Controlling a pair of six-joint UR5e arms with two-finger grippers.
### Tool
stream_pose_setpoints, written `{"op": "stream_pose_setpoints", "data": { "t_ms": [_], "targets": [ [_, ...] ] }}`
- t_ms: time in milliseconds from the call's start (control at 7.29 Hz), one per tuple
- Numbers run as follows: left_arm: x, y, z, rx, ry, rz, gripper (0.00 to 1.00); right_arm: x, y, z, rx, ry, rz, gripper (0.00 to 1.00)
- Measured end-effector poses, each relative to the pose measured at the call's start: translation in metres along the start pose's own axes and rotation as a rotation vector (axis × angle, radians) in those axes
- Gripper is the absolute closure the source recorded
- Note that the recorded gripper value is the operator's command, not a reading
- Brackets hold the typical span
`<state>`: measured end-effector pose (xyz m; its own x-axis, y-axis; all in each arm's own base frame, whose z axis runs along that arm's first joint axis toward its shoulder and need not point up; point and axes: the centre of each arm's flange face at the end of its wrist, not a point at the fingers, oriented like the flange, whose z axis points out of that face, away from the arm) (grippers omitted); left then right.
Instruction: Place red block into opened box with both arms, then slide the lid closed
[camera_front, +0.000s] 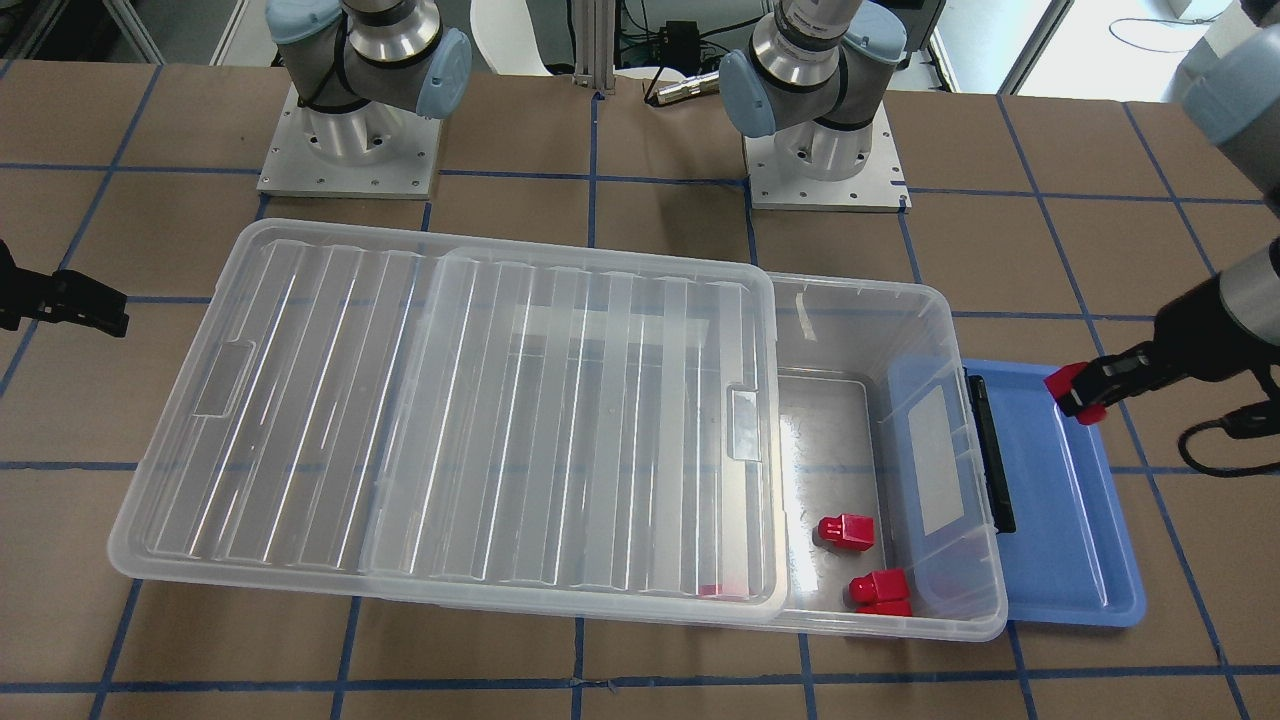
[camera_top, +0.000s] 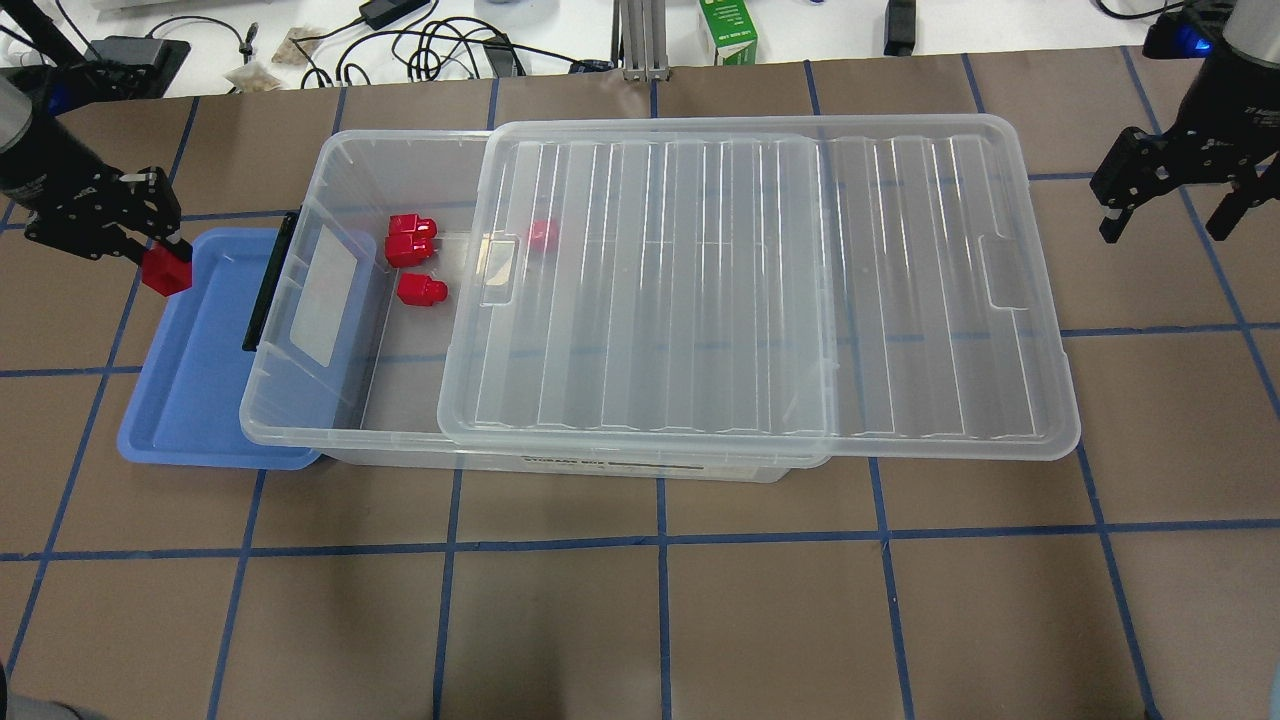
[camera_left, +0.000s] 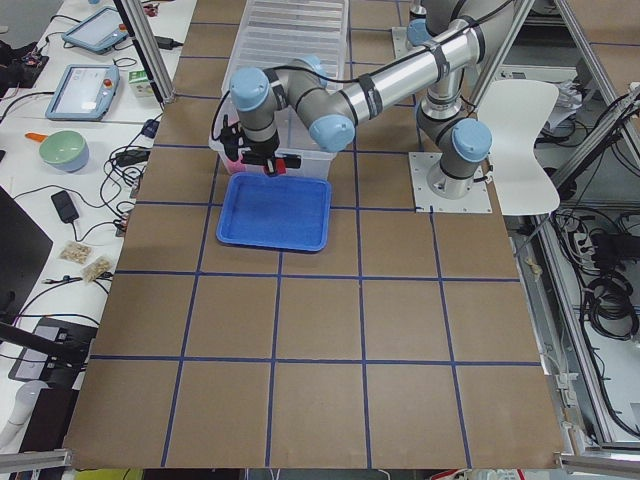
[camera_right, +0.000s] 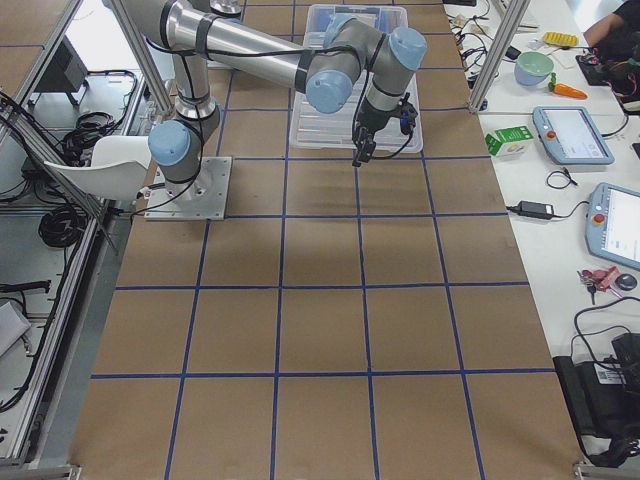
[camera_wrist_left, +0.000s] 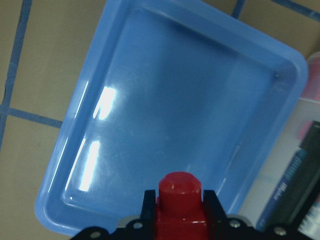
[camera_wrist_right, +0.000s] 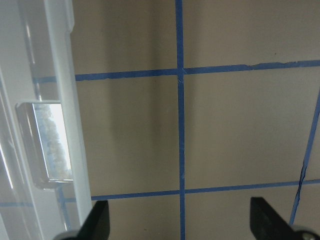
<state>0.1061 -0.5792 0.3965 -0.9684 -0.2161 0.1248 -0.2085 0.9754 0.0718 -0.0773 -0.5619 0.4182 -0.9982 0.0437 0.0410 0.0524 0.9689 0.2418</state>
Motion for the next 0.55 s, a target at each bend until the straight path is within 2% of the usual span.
{"op": "stream_pose_setpoints", "data": {
  "t_ms": [275,549],
  "targets": [
    [0.095,0.026,0.01,-0.018,-0.028,0.123,1.0,0.0,0.0,0.001,-0.005,-0.002,0.001,0.0],
    [0.128,0.034,0.056,-0.011,-0.077,0.139,1.0,-0.001,0.0,0.003,-0.006,-0.004,0.002,0.0]
  ]
}}
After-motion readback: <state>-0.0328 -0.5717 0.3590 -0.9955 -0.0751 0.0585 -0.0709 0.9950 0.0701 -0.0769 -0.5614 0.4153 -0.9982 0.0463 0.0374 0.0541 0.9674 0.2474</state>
